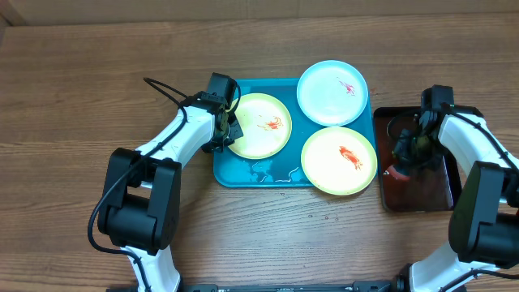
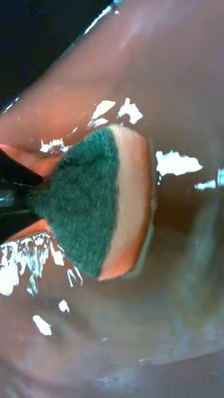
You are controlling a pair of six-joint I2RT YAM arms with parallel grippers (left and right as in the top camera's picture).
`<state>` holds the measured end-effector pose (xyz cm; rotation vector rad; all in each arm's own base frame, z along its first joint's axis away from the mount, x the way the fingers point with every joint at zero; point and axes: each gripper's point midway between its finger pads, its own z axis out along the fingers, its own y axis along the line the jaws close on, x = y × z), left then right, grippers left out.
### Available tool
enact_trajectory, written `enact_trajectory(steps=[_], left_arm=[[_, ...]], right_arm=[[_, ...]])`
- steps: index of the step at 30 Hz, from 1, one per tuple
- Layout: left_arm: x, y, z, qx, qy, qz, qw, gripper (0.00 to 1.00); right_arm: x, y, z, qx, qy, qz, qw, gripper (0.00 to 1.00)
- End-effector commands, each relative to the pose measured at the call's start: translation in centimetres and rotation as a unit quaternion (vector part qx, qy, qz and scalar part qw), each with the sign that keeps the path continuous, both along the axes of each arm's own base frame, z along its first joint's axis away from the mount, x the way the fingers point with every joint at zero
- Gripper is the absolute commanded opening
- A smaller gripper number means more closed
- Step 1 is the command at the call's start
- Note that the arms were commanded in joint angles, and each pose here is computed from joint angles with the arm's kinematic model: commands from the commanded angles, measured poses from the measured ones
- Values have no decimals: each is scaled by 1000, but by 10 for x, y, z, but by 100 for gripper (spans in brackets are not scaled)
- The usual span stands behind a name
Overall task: Clean dirty plates on tray and stack at the side
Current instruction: 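Lower right gripper into the brown tray and grasp the sponge, then lift the sponge with right gripper and move it over the left yellow plate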
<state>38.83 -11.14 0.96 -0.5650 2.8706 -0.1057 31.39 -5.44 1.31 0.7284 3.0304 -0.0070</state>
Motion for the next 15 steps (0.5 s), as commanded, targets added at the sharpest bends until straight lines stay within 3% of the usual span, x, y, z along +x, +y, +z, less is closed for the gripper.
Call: enact_trajectory(steps=[1, 15], left_arm=[[-8, 0, -8, 10, 17, -17, 1000, 4], [-6, -2, -7, 10, 13, -42, 999, 4]], right_arm=[[2, -3, 4, -13, -4, -1, 1000, 4], [28, -6, 93, -22, -62, 33, 997, 4]])
